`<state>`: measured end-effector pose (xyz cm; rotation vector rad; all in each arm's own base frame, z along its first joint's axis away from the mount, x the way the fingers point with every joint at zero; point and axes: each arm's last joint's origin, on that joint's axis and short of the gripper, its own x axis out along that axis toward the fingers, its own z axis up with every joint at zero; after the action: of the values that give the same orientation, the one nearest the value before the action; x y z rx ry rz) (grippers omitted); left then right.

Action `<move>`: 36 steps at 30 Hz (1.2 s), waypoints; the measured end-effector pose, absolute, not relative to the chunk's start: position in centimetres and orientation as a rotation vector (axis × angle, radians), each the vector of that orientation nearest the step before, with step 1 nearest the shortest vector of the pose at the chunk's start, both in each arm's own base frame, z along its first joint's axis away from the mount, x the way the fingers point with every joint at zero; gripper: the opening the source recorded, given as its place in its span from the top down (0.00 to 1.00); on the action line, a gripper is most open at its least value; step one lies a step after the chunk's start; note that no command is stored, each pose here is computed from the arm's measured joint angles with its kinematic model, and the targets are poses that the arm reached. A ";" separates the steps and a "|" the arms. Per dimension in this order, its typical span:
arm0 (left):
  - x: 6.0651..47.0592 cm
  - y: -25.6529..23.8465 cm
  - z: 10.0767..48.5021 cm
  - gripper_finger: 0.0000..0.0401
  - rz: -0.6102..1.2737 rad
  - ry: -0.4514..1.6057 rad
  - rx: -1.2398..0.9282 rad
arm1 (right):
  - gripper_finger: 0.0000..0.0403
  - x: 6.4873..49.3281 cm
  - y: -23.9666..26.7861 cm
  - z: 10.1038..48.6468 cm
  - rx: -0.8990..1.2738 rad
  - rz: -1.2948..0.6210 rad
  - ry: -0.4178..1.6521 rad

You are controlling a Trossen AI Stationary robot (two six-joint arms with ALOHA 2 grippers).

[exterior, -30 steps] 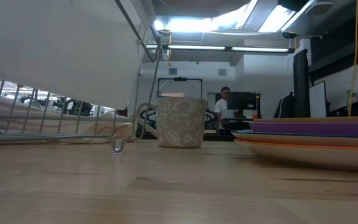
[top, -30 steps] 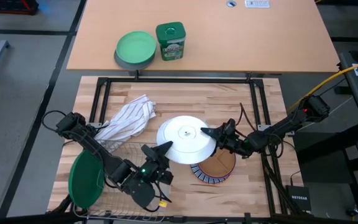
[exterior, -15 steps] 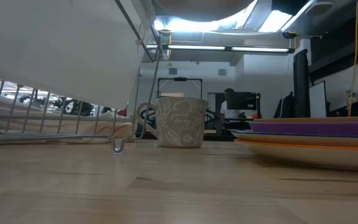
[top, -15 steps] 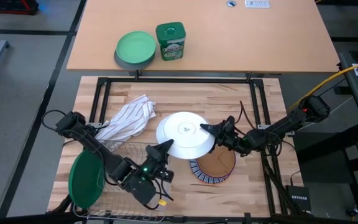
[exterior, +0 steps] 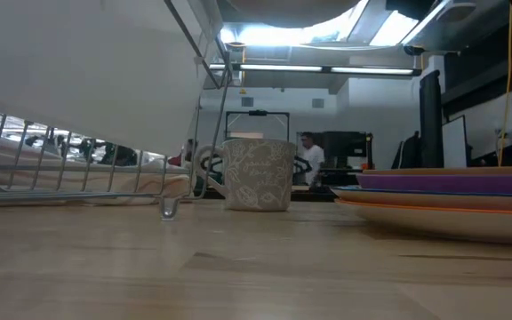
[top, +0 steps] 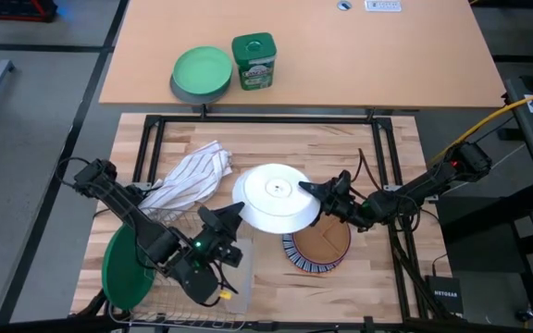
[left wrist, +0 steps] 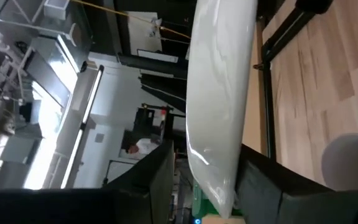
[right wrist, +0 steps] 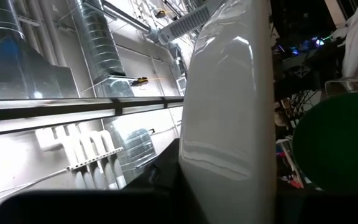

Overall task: Sort dishes
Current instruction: Put the white plate into the dish rack

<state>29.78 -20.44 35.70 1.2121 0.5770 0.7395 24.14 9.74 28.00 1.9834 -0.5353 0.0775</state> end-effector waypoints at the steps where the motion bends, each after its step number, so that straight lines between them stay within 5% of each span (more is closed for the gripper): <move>1: 29.6 -20.4 35.8 0.65 0.740 0.574 1.206 | 0.84 24.1 9.7 28.0 1.983 0.077 -0.537; 36: 26.5 -21.1 36.5 0.65 0.731 0.421 0.976 | 0.84 24.3 8.3 28.6 1.832 0.058 -0.624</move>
<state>26.48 -21.15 36.46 0.9763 0.4207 0.7309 24.28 8.30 28.65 1.8319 -0.6238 0.0576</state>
